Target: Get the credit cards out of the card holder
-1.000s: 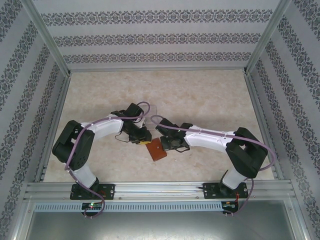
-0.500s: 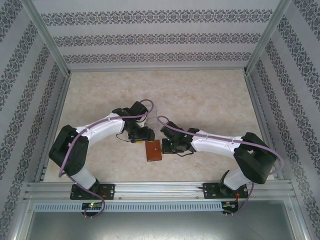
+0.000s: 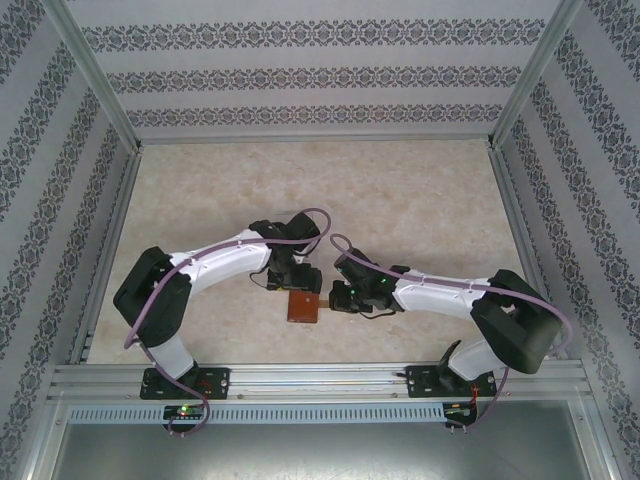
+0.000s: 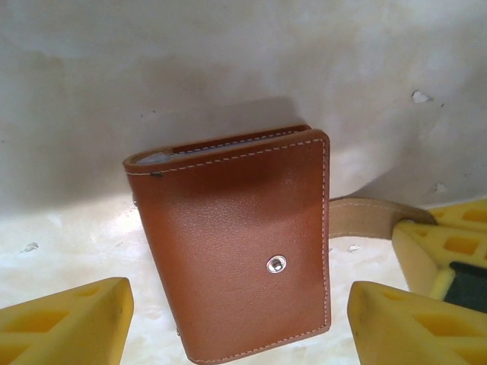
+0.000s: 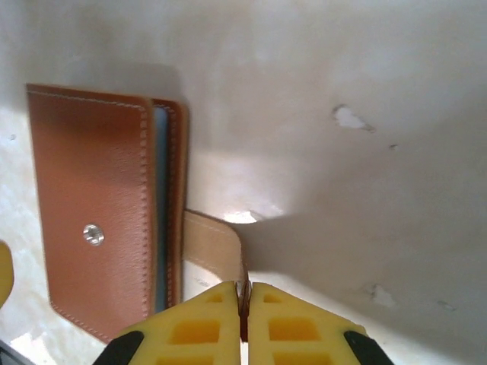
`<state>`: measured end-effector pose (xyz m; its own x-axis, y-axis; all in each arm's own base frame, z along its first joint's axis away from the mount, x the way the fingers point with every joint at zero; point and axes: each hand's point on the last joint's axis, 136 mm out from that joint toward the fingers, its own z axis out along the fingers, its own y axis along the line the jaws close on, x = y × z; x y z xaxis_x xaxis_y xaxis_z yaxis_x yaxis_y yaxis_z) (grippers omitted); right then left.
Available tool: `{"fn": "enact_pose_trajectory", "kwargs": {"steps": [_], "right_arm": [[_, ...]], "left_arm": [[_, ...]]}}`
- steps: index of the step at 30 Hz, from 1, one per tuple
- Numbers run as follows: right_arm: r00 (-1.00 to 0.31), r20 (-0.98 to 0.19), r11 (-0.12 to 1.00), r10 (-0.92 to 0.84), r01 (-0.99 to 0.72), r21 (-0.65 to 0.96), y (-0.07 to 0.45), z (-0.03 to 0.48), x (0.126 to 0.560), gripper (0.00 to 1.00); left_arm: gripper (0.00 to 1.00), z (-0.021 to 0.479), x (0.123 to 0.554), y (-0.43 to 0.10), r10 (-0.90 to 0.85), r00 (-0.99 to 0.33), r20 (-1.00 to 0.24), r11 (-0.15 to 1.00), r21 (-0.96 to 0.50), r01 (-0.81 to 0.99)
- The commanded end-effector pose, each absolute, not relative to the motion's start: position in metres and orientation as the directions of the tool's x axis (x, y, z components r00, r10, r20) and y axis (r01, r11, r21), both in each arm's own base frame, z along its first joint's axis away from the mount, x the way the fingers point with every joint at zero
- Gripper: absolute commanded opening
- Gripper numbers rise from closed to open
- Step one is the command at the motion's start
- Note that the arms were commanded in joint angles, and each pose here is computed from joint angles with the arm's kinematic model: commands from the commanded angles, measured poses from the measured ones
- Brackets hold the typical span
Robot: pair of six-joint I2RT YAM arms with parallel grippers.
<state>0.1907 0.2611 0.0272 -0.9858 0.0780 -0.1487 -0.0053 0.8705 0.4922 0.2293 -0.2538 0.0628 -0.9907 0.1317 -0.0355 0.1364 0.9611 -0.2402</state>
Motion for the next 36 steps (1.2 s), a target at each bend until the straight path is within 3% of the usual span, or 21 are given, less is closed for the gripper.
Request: {"fn": "enact_pose_trajectory", "kwargs": {"steps": [1, 2, 3, 8, 36], "right_arm": [[-0.985, -0.130, 0.845, 0.112, 0.025, 0.535, 0.259, 0.027, 0.192, 0.11], [-0.986, -0.122, 0.840, 0.117, 0.033, 0.541, 0.259, 0.025, 0.192, 0.11], [-0.986, -0.114, 0.835, 0.123, 0.041, 0.548, 0.257, 0.023, 0.192, 0.11], [-0.986, -0.096, 0.823, 0.136, 0.058, 0.565, 0.254, 0.017, 0.192, 0.12], [-0.983, -0.098, 0.822, 0.153, 0.071, 0.566, 0.247, 0.015, 0.191, 0.13]], "left_arm": [[0.79, 0.061, 0.225, -0.255, 0.130, -0.991, -0.019, 0.976, -0.175, 0.131], [0.88, 0.059, 0.225, -0.256, 0.132, -0.991, -0.016, 0.977, -0.166, 0.132], [0.90, 0.058, 0.224, -0.258, 0.135, -0.991, -0.015, 0.978, -0.158, 0.135], [0.92, 0.051, 0.226, -0.258, 0.132, -0.991, -0.007, 0.986, -0.101, 0.132], [0.88, 0.031, 0.228, -0.263, 0.128, -0.991, 0.033, 0.991, -0.053, 0.127]]}}
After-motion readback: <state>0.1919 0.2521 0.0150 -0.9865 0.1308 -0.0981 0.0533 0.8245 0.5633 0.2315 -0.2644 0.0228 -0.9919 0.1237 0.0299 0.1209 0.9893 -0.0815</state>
